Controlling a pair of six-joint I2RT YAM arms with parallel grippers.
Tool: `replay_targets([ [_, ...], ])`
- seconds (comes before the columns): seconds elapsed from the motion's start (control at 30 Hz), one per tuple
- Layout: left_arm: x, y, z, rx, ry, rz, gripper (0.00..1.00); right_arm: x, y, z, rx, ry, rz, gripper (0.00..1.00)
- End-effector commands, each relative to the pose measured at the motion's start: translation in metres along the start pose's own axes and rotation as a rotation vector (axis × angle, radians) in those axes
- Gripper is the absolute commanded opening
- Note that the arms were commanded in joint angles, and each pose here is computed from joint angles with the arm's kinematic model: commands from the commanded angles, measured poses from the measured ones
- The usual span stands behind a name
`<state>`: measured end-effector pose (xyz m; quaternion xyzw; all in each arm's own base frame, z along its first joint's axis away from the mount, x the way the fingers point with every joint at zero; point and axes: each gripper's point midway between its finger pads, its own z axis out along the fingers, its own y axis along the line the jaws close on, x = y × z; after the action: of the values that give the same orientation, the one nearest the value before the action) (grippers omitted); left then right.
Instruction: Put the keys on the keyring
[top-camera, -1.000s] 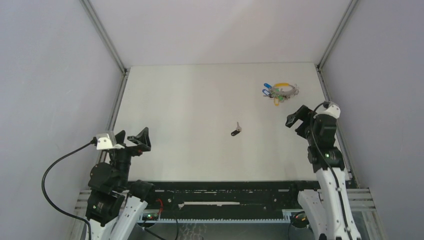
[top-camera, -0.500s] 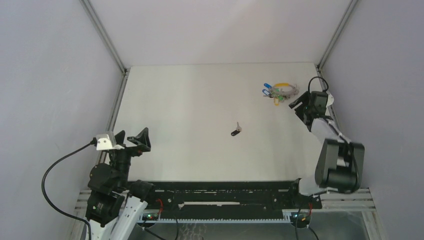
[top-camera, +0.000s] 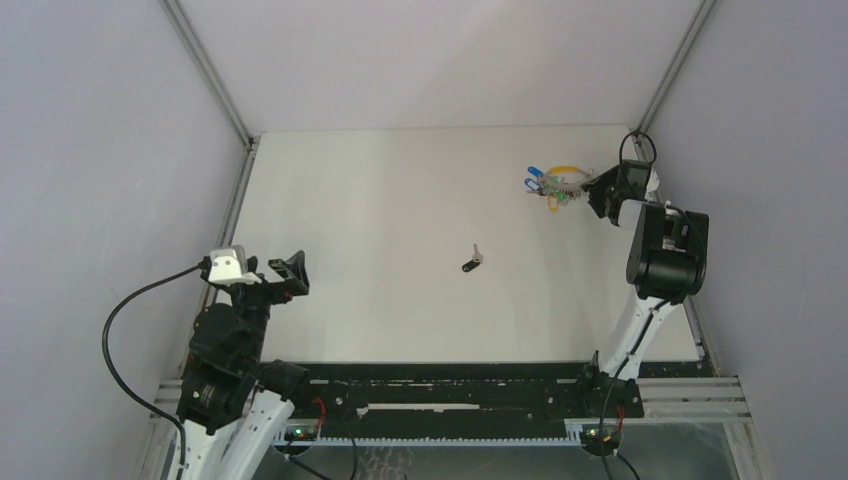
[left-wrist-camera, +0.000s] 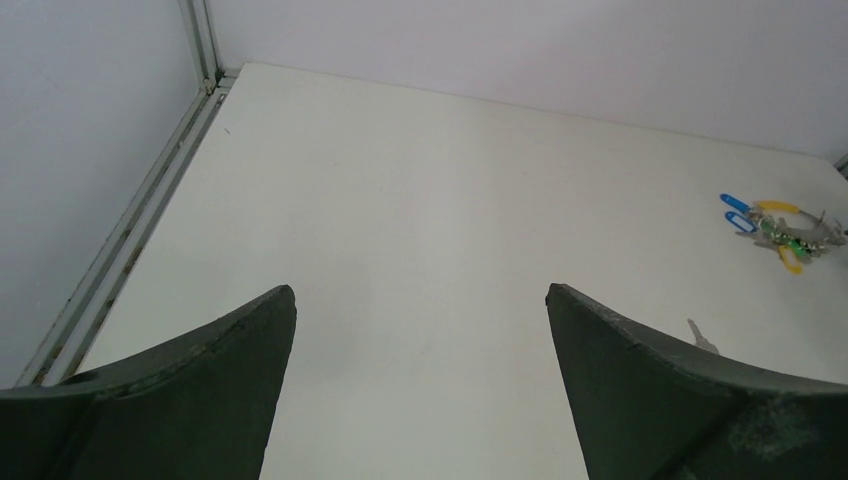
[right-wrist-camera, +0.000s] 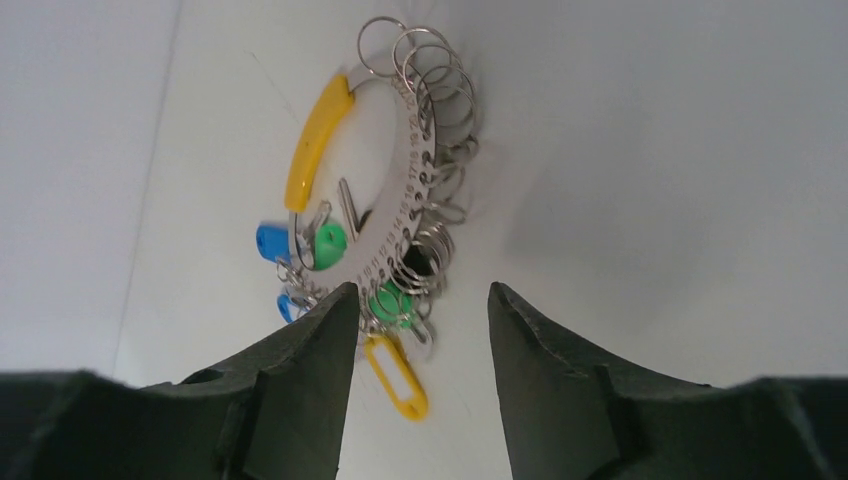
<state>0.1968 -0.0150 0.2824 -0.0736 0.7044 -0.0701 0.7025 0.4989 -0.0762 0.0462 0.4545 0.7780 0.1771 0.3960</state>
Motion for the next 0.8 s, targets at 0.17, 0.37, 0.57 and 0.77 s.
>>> replay_targets([
  [0.17,0.004,-0.001,0.012,-0.005,0.019,0.033,1.00,-0.010,0.023,0.034,-0.069,0.014,0.118,0.48],
  [0.37,0.003,-0.001,0.013,-0.005,0.019,0.033,1.00,-0.002,0.015,0.050,-0.042,0.037,0.185,0.45],
  [0.57,0.004,-0.001,0.013,-0.006,0.020,0.033,1.00,0.009,0.009,0.066,-0.030,0.078,0.258,0.38],
  [0.77,0.004,-0.001,0.013,-0.004,0.023,0.036,1.00,0.019,0.022,0.072,-0.044,0.144,0.214,0.19],
])
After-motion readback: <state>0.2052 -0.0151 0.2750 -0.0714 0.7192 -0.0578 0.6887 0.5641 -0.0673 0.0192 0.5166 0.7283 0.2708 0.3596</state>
